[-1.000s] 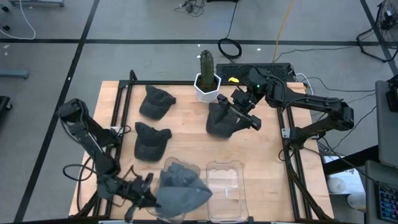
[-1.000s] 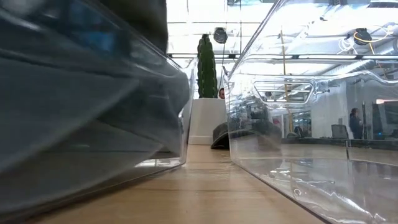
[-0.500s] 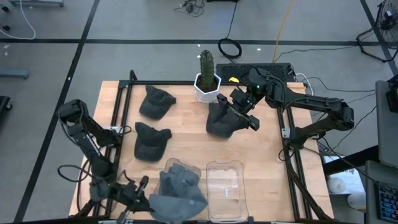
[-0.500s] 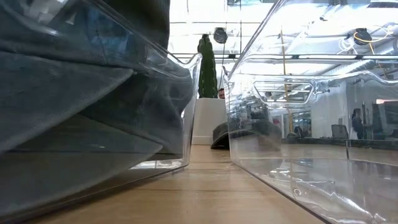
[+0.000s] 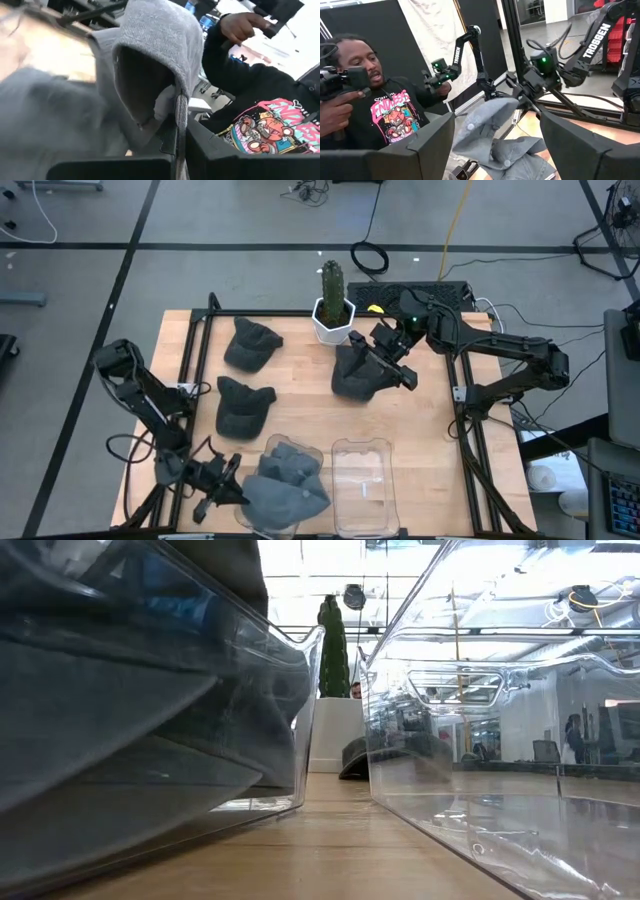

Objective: Pick & Place hat
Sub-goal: Put the gray cap into the left transparent bin

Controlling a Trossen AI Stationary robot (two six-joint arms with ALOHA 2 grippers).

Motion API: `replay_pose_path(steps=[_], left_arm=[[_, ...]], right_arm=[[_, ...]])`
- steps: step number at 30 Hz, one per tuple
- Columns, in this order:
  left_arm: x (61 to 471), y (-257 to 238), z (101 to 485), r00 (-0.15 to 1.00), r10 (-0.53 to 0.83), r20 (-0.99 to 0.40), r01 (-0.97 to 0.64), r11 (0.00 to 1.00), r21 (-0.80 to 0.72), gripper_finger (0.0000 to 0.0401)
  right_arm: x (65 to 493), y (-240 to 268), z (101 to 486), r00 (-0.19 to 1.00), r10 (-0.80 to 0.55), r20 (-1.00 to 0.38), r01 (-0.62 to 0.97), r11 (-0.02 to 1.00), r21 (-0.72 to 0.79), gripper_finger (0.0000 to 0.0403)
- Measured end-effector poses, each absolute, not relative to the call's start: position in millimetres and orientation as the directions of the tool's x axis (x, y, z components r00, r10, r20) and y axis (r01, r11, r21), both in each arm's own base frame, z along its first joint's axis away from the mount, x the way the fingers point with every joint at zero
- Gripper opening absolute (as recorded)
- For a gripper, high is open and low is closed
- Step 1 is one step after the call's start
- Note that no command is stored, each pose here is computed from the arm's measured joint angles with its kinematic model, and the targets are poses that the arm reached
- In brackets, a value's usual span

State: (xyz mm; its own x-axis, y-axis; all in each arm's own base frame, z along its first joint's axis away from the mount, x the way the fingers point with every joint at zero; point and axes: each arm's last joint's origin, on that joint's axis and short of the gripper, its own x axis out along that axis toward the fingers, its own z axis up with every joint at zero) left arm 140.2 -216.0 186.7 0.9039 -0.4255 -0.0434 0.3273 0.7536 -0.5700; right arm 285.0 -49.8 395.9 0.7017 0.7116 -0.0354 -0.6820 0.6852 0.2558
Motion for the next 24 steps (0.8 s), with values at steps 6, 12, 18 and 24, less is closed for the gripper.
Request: replay_pose_path(steps=[6,12,18,24], left_arm=[[143,-196,171,0.915,-0.400,-0.053,0.274,0.711,-0.647,0.0010],[151,-184,163,0.920,-0.383,-0.087,0.228,0.700,-0.676,0.0010],[151,-182,151,0.908,-0.368,-0.199,0.120,0.684,-0.720,0.0010],[155,-174,143,0.925,-0.273,-0.264,-0.008,0.682,-0.732,0.0010]], right_arm=[[285,-50,395,0.701,0.712,-0.038,-0.682,0.685,0.256,0.0281],[285,-50,395,0.701,0.712,-0.041,-0.683,0.687,0.248,0.0281],[285,-50,395,0.701,0.712,-0.042,-0.684,0.688,0.244,0.0281],[285,-50,395,0.701,0.712,-0.042,-0.685,0.689,0.237,0.0281]])
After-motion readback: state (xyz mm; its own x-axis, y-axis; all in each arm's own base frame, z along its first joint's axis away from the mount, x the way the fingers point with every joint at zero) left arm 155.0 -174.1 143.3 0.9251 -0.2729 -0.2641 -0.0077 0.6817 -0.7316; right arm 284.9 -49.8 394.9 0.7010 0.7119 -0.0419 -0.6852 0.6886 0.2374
